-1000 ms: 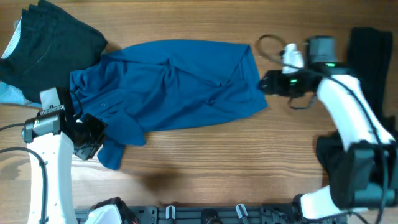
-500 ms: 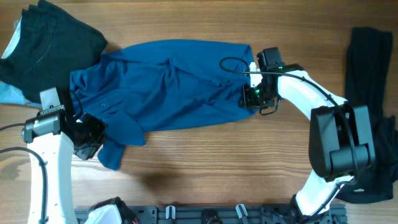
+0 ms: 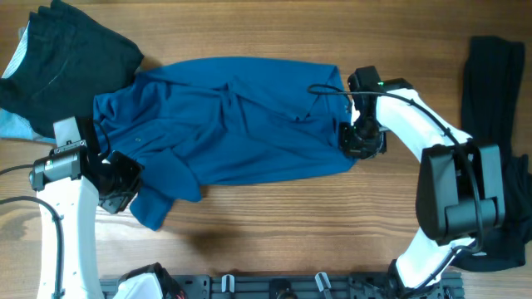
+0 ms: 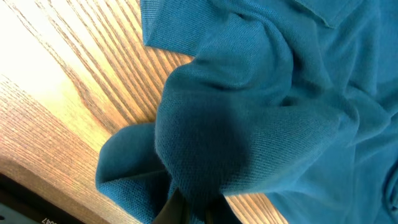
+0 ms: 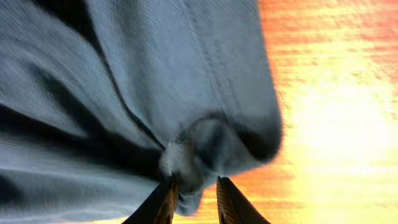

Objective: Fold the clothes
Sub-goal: 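Grasp the polo's right edge with the right gripper, then lift the polo with both grippers, stretch it wide, and lay it flat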

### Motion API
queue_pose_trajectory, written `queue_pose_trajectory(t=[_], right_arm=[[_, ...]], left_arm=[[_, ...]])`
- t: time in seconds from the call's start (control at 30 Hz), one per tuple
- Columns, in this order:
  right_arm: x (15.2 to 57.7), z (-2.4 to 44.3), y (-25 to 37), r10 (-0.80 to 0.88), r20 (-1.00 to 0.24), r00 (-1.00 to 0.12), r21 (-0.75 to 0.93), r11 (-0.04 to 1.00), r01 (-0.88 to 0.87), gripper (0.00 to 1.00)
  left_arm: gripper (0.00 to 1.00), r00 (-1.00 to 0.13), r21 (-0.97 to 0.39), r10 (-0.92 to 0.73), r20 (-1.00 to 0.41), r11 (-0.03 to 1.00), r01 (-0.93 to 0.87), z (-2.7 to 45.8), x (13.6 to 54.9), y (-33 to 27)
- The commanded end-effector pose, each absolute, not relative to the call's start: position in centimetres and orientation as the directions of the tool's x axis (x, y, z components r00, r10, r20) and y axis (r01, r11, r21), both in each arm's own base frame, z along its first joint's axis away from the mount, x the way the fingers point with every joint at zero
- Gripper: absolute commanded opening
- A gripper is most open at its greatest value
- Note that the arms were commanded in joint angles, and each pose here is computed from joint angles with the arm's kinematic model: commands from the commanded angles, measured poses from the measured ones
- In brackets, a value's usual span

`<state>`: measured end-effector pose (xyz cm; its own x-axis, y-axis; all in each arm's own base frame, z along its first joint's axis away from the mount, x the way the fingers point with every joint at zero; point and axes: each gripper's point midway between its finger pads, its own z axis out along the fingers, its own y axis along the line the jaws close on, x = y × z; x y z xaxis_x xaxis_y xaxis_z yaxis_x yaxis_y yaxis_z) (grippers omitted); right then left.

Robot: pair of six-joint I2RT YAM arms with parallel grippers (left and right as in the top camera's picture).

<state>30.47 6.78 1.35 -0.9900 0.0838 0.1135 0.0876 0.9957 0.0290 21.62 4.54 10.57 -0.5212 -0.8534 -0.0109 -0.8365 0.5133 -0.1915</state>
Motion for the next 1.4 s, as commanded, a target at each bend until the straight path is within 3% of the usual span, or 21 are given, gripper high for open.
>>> queue_pose_trajectory(t=[0.0,0.13,0.23,0.4,0.5,0.7,0.83,0.93,1.1,1.2,1.37], right_arm=[[29.8,2.8,6.0,0.106,0.129,-0.986,-0.011,0.994,0.105,0.26],[29.7,2.8,6.1,0.106,0.134,-0.985,-0.007,0.994,0.106,0.27],[29.9,2.8,7.9,0.103,0.141,-0.985,0.094,0.989,0.117,0.54],[30.2,2.9,9.1,0.100,0.139,-0.985,0.162,0.979,0.122,0.55],[30.0,2.8,9.2,0.099,0.145,-0.985,0.169,0.978,0.123,0.49],[30.7,2.7,9.3,0.100,0.119,-0.988,0.176,0.977,0.120,0.04],[31.3,3.4,9.2,0.107,0.097,-0.990,0.182,0.975,0.123,0.04],[34.0,8.2,8.2,0.142,-0.027,-0.990,0.211,0.968,0.133,0.04],[38.6,22.7,5.6,0.201,-0.431,-0.880,0.283,0.956,0.080,0.04],[38.5,31.5,3.1,0.250,-0.629,-0.736,0.291,0.954,0.076,0.04],[35.7,43.3,0.2,0.263,-0.844,-0.467,0.277,0.960,0.041,0.04]], left_arm=[[0.06,-0.536,-0.195,-0.844,-0.021,0.529,-0.826,10.8,21.8,4.5],[0.06,-0.536,-0.195,-0.844,-0.020,0.529,-0.826,10.8,21.8,4.5],[0.06,-0.536,-0.194,-0.844,-0.020,0.529,-0.826,10.8,21.8,4.5],[0.06,-0.536,-0.194,-0.844,-0.020,0.529,-0.826,10.8,21.8,4.5],[0.06,-0.536,-0.195,-0.844,-0.020,0.529,-0.826,10.8,21.8,4.5],[0.07,-0.536,-0.194,-0.844,-0.020,0.529,-0.826,10.8,21.8,4.5],[0.04,-0.552,-0.203,-0.833,-0.036,0.547,-0.812,10.9,22.1,4.6],[0.04,-0.632,-0.238,-0.766,-0.118,0.640,-0.730,13.0,23.9,5.1],[0.04,-0.645,-0.318,-0.681,-0.347,0.732,-0.602,20.9,28.3,6.5],[0.04,-0.596,-0.382,-0.654,-0.466,0.756,-0.531,26.7,30.3,6.7],[0.04,-0.512,-0.551,-0.603,-0.612,0.789,-0.271,37.5,32.4,3.9]])
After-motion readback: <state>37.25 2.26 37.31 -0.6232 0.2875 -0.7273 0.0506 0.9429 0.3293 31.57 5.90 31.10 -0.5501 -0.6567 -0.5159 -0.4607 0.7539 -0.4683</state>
